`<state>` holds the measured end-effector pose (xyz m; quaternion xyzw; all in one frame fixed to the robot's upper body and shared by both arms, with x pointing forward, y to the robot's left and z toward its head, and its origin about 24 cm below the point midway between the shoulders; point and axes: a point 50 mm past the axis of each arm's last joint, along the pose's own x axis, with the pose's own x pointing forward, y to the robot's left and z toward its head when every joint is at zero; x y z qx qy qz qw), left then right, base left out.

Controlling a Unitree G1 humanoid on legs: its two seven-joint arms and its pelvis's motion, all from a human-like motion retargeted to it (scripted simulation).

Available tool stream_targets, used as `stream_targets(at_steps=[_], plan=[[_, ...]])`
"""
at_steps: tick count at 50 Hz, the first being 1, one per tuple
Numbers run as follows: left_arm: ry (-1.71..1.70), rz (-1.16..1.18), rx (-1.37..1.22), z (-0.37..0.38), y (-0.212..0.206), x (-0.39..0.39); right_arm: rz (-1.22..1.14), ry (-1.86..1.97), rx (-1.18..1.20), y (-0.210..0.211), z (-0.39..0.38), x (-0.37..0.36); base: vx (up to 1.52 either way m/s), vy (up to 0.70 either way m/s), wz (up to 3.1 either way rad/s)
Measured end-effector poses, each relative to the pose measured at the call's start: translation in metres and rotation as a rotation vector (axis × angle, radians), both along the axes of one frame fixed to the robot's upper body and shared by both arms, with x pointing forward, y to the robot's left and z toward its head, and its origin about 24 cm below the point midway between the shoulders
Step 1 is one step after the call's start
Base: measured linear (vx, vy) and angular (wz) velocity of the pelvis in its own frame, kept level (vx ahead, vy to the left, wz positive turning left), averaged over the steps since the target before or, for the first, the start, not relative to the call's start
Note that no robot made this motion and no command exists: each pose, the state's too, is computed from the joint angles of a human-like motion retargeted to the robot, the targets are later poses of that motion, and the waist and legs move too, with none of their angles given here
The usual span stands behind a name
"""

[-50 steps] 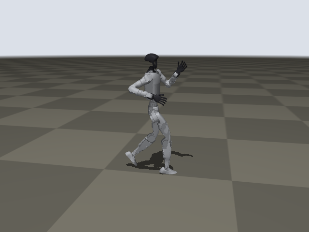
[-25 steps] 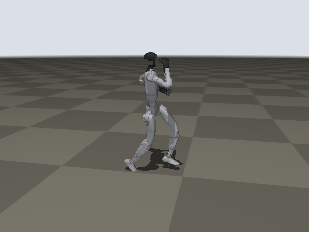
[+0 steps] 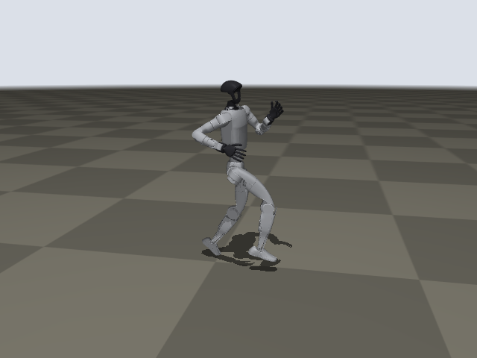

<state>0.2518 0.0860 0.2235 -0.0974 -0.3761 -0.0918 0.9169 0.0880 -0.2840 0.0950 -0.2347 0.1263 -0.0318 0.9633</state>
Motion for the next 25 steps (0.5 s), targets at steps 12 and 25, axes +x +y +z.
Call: stream_targets(at_steps=[12, 25], plan=[[0.415, 0.174, -0.103, -0.08, 0.07, -0.012, -0.233, -0.023, -0.267, 0.035, -0.113, 0.107, 0.96, -0.3, -0.21], [1.29, 0.462, 0.48, -0.231, 0.198, -0.165, 0.826, -1.271, 0.279, 0.29, 0.206, 0.134, 0.98, -0.14, -0.05]])
